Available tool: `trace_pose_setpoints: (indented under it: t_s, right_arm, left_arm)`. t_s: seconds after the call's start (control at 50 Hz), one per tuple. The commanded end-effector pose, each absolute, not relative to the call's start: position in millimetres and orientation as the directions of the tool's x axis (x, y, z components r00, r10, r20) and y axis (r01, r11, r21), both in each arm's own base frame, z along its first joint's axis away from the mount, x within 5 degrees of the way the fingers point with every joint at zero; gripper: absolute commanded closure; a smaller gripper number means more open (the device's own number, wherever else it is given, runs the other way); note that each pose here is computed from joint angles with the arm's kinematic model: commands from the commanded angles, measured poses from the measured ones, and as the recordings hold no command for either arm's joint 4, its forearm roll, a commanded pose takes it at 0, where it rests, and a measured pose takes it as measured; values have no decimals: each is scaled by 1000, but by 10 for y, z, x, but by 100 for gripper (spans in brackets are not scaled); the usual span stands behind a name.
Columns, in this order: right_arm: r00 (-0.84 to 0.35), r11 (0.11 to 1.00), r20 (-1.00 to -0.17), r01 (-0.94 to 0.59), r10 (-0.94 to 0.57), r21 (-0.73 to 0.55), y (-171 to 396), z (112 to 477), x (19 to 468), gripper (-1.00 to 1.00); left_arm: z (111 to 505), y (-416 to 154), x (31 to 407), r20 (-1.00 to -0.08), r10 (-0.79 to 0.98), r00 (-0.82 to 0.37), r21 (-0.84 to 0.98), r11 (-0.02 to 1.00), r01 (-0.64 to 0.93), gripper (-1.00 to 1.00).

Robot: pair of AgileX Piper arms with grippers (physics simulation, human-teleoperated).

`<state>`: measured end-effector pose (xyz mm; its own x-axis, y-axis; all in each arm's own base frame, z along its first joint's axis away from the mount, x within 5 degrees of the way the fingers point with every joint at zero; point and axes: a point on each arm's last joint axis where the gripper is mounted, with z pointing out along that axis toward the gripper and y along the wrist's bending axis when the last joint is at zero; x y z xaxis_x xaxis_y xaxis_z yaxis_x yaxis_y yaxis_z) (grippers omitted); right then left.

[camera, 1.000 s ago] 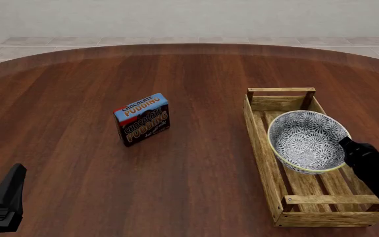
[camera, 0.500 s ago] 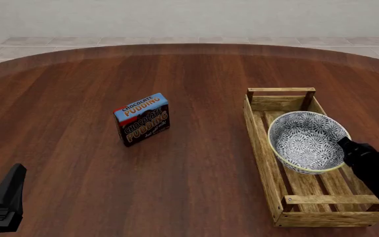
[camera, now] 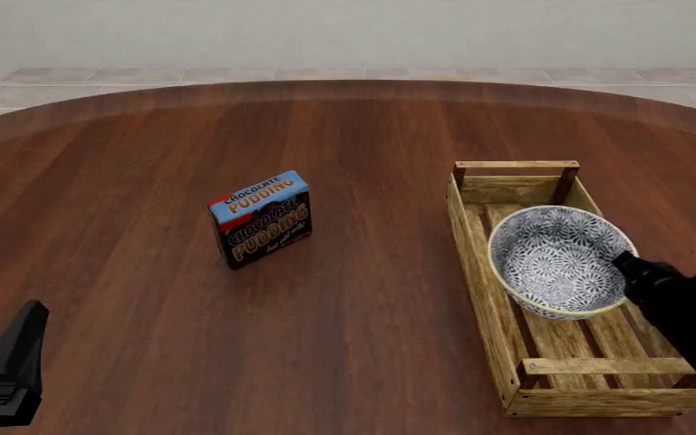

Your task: Pick up the bowl on the left and put it in the tray.

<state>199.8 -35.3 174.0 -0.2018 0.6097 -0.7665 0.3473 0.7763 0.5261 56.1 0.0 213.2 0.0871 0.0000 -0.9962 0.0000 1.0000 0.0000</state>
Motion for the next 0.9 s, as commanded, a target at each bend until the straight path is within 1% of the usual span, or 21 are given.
trace_pose_setpoints:
  t_s: [0.02,0.46,0.62,0.64,0.9]
  right_arm:
    - [-200,780,-770,335,606,528,-337,1749,2031,100]
    - [-212,792,-778,336,592,510,-343,1713,2062,100]
    - [-221,805,-791,341,571,486,-368,1723,2070,100]
    - [-222,806,-791,340,570,485,-365,1728,2070,-100]
    - [-221,805,-791,341,571,486,-368,1743,2067,-100]
  left_arm:
    - [2132,0,561,-996,0,87,0,1000,0,-100]
    - [2132,0,561,-996,0,87,0,1000,0,-100]
    - [2132,0,561,-996,0,87,0,1000,0,-100]
    - [2132,0,561,-996,0,87,0,1000,0,-100]
    - [2132,0,561,-996,0,87,0,1000,0,-100]
